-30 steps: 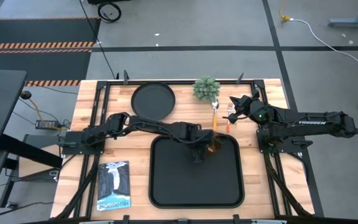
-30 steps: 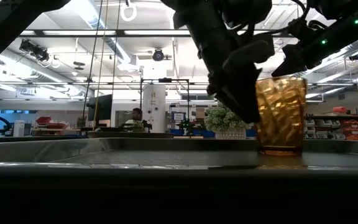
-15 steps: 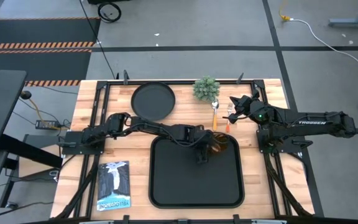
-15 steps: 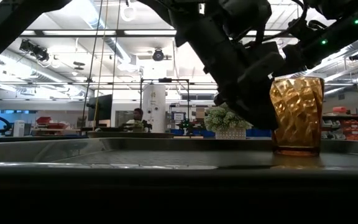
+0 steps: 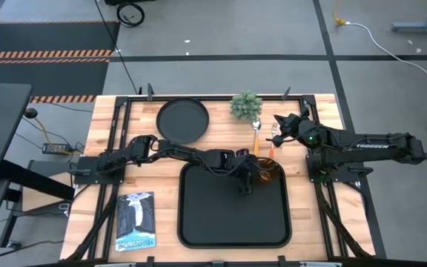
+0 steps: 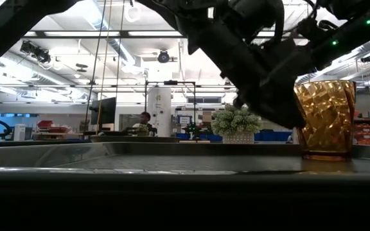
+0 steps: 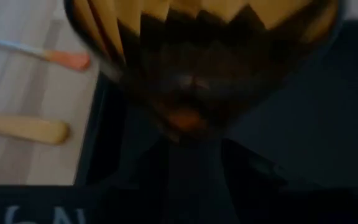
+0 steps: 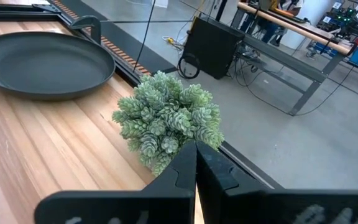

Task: Pick and place plate/cup/fork/spoon on tray
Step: Put the brown cup on the black tray, then put the black plate on the black tray at the bottom of the brown cup

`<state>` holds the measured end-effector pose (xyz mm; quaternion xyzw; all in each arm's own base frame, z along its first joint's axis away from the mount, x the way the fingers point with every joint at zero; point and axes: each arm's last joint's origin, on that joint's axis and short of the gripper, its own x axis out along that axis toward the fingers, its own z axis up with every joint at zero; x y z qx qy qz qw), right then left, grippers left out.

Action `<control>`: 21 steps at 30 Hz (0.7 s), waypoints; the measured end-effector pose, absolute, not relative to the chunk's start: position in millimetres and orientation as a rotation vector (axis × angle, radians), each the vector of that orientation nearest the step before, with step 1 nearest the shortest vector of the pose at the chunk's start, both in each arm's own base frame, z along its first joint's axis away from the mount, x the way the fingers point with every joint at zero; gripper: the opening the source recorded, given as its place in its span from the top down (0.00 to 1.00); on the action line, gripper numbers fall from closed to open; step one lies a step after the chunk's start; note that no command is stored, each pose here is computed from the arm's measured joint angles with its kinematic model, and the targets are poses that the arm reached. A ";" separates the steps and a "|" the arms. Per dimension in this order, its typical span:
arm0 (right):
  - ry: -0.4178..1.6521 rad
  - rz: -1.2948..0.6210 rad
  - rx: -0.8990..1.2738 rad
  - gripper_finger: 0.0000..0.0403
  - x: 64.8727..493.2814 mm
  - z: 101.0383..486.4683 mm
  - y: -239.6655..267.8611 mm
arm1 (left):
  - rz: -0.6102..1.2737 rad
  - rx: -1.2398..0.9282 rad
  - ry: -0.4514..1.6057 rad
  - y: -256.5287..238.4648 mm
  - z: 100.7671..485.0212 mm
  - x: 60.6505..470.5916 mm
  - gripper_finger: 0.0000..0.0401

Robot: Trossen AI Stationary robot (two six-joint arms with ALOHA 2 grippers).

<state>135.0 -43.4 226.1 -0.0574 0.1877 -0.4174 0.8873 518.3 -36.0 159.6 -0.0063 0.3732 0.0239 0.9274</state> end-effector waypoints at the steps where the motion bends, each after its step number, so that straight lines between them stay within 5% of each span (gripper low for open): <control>1: 0.388 -0.868 -0.119 0.98 135.0 226.3 -43.4 | 0.050 -0.013 0.774 -35.8 156.3 518.4 0.61; 14: 0.386 -0.853 -0.110 0.98 134.6 226.3 -42.9 | 0.037 0.009 0.765 -31.8 158.1 519.4 0.61; 21: 0.370 -0.869 -0.159 0.98 133.6 230.6 -43.4 | 0.071 0.199 0.852 -20.8 194.2 500.3 0.64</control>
